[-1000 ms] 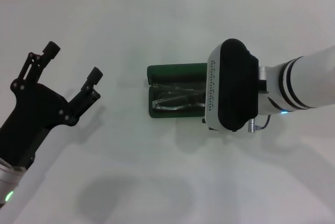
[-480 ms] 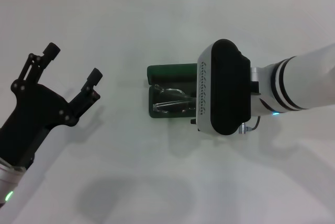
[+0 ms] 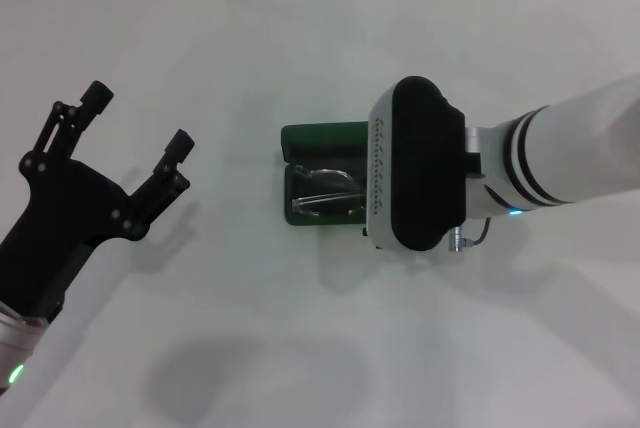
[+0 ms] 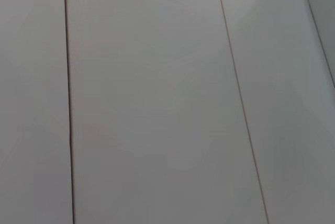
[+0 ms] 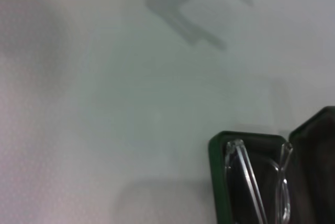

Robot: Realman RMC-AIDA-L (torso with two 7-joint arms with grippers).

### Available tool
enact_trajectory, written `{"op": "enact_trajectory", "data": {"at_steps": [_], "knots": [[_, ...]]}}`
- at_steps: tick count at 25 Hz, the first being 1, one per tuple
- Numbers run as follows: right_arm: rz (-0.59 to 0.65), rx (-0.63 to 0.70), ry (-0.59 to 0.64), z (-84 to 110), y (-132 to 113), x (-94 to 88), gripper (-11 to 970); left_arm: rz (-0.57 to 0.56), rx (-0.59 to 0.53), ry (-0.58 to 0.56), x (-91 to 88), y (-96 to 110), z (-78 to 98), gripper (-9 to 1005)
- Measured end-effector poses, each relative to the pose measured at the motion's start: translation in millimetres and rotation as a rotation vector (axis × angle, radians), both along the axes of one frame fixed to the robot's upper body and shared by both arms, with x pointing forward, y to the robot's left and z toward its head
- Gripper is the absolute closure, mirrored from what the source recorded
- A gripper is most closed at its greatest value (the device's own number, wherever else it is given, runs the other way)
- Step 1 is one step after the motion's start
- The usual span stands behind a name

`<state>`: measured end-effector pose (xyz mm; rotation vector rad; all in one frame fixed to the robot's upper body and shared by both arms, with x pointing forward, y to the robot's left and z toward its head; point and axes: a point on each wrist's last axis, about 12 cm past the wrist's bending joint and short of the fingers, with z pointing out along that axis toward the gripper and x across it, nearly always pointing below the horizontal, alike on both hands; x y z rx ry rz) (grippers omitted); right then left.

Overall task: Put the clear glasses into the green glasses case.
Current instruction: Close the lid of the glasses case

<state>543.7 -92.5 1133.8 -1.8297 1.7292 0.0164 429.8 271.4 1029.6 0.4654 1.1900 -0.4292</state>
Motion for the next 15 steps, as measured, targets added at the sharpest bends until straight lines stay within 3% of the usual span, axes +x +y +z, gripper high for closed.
{"op": "enact_trajectory", "data": {"at_steps": [15], "knots": [[0.028, -0.020, 0.006, -5.0, 8.7, 4.3, 422, 0.001, -0.002, 0.000, 1.1, -0.7, 0.2, 121]]}}
